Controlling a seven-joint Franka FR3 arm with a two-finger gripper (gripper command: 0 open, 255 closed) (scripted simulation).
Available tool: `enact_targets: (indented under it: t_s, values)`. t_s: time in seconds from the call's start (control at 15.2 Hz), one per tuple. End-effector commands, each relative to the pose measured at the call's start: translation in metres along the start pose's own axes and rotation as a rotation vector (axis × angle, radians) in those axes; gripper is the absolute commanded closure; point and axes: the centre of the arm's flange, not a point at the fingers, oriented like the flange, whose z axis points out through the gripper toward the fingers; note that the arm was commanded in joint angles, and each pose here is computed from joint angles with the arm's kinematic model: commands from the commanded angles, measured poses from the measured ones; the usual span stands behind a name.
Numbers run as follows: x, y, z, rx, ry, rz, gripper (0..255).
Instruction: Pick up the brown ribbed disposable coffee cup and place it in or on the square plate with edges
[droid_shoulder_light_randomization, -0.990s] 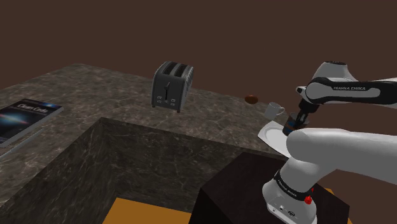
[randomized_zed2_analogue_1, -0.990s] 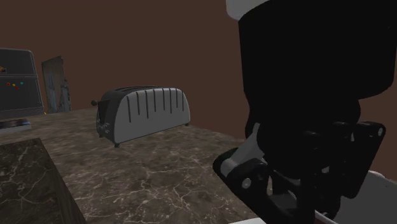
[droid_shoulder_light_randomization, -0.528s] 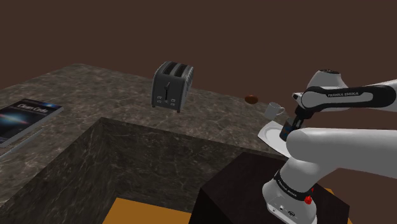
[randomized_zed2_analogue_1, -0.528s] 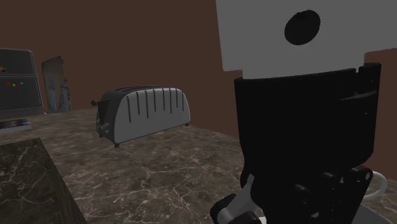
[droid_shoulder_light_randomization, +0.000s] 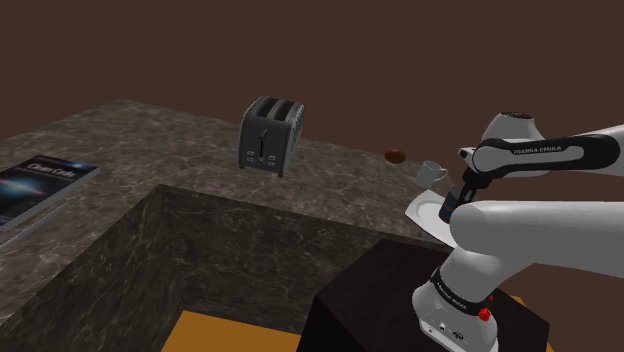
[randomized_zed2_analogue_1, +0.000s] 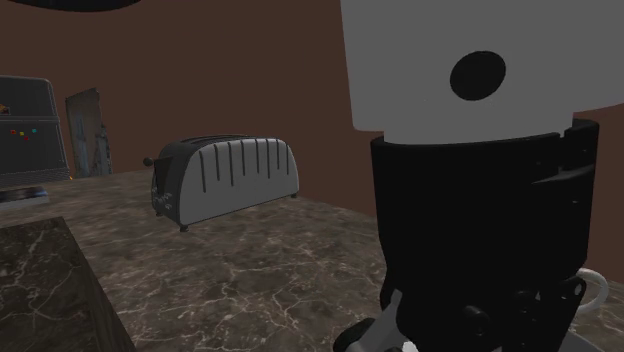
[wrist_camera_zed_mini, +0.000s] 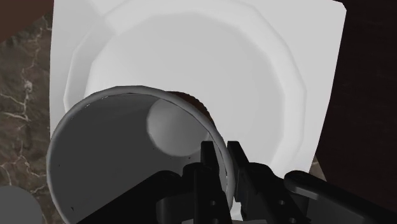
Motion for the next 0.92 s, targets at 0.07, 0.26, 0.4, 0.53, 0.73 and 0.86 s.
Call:
enact_targets:
  t_s: [0.07,0.26,0.4,0.53,0.73,0.86]
  values:
    - [0.0,0.0,0.0,0.0,0.0,0.0,0]
    - [0.0,0.0,0.0,0.0,0.0,0.0,0]
    - [0.0,0.0,-0.013,0.0,0.0,0.0,0]
    - [0.0,0.0,-0.04,0.0,0.0,0.0,0]
    - [0.0,0.0,-0.05,0.0,0.0,0.0,0]
    - [0.0,0.0,-0.05,0.0,0.0,0.0,0]
